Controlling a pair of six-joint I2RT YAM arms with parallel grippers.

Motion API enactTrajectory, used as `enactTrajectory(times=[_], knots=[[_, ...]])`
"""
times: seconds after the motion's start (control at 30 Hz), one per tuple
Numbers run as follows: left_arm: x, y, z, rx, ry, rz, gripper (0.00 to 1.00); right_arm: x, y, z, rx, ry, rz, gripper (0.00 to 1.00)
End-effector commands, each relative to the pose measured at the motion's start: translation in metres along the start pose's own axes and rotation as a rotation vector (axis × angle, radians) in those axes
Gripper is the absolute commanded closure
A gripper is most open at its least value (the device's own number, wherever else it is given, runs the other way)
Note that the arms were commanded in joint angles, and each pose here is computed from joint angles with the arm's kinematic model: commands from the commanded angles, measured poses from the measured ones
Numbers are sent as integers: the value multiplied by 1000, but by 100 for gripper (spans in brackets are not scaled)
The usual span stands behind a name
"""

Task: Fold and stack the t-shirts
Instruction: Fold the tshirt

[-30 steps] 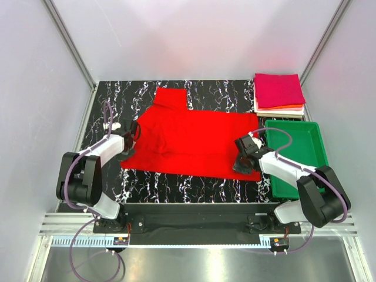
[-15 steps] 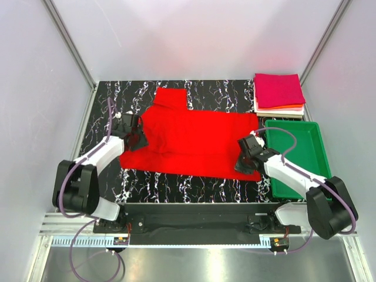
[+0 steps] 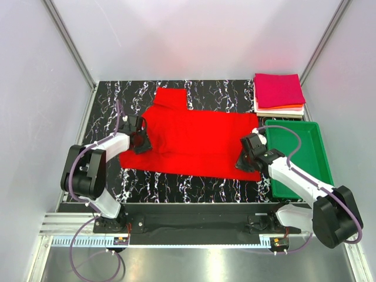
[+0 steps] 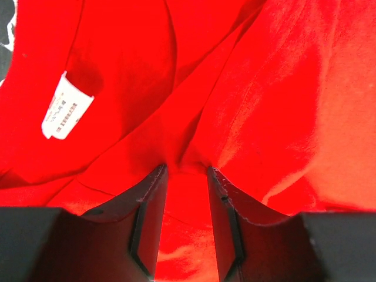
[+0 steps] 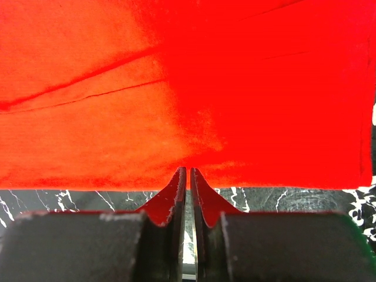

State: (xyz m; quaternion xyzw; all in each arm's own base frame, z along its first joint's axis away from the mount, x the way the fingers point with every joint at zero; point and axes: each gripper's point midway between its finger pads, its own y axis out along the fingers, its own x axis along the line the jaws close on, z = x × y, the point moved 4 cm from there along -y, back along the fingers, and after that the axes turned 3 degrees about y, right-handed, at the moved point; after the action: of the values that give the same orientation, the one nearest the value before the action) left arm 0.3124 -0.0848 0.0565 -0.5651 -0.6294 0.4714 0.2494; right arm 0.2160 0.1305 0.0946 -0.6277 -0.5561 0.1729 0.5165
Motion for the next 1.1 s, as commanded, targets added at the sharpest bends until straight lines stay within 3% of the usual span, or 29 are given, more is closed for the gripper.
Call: enactTrajectory(times=[0.0, 0.33, 0.73, 0.8, 0.93, 1.07], knots=[[-12, 2, -23, -67, 11, 32, 61, 11, -11, -12, -43, -3, -32, 87], [-16, -3, -28, -60, 30, 25, 69, 10, -9, -13, -46, -5, -21, 87], [-22, -1, -29, -61, 48, 2, 71, 8, -7, -11, -41, -10, -10, 87], [-24, 0, -28, -57, 55, 5, 75, 7, -9, -12, -51, -4, -15, 87], [-29, -3, -30, -67, 61, 16, 97, 7, -12, -12, -60, 1, -22, 86], [-43, -11, -40, -99, 71, 50, 100, 9, -15, -14, -68, 1, -36, 86]])
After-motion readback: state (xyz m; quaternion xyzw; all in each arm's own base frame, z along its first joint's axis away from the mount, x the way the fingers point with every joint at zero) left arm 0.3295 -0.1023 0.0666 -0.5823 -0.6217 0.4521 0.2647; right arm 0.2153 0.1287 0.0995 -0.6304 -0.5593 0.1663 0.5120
